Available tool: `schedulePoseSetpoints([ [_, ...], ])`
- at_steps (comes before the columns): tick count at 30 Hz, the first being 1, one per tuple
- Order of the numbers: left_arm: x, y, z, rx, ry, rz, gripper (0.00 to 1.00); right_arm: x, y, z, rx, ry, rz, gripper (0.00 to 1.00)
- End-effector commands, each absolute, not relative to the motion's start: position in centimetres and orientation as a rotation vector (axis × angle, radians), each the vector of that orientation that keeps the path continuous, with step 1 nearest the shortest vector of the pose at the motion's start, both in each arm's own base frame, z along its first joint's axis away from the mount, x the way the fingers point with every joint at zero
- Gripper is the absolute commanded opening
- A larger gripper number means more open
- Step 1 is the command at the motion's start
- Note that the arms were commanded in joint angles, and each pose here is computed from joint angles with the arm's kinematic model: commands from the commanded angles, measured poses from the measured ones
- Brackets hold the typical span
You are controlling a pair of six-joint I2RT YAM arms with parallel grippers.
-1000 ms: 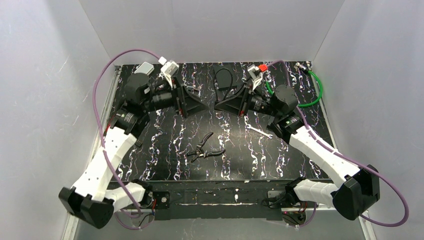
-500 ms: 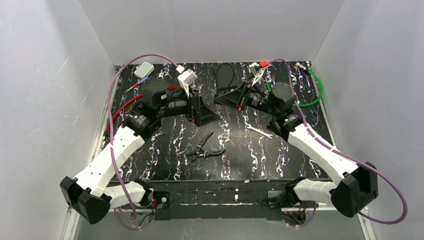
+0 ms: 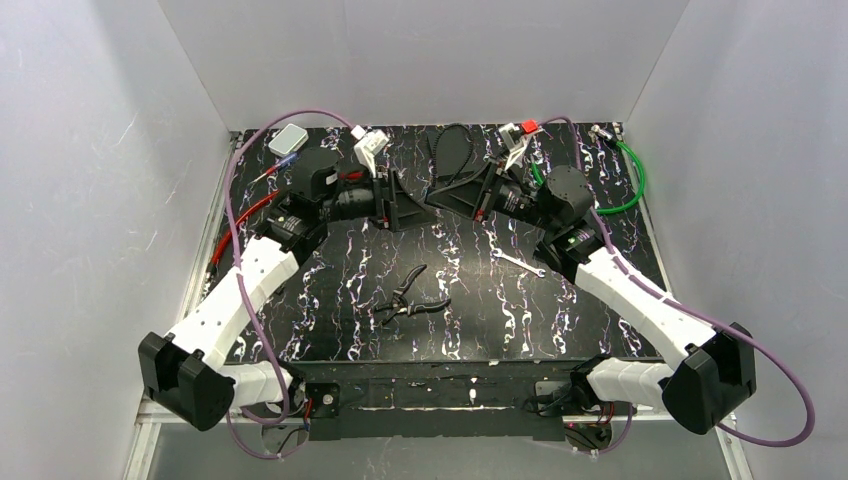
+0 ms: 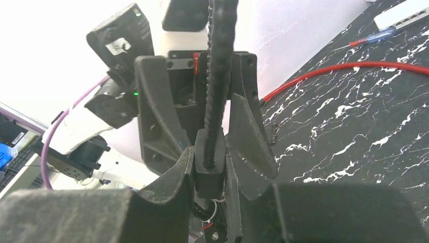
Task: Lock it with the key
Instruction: Lock the lock.
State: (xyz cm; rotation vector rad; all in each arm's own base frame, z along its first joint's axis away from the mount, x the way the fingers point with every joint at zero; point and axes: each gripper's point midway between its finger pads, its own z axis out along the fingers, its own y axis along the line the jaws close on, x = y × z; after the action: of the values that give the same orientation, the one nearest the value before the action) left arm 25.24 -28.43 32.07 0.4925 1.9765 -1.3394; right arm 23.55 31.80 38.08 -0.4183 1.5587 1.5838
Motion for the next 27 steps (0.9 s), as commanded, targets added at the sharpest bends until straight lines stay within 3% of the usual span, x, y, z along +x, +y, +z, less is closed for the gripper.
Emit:
schedulePoseSetpoints([
  [1,26.4,-27.0,33.0,0.311,1.942,-1.534,0.61,20.5,31.0,43.5,-0.524,1.342,1.654,0.01],
  [7,24.7,-27.6,34.8,0.4,1.84,-1.694,0.44,20.3,30.9,43.7,-0.537,1.319,1.654,0.01],
  [11,22.9,-27.2,36.8,0.498,1.722,-1.716,0.37,21.1,30.9,43.3,-0.515,1.335,1.625,0.01],
  [18,20.2,-27.2,38.6,0.634,1.591,-1.728,0.36,22.8,31.2,42.5,-0.455,1.384,1.592,0.01],
  [27,22.0,-28.1,39.5,0.566,1.57,-1.695,0.32,23.7,31.6,42.7,-0.429,1.403,1.582,0.01],
])
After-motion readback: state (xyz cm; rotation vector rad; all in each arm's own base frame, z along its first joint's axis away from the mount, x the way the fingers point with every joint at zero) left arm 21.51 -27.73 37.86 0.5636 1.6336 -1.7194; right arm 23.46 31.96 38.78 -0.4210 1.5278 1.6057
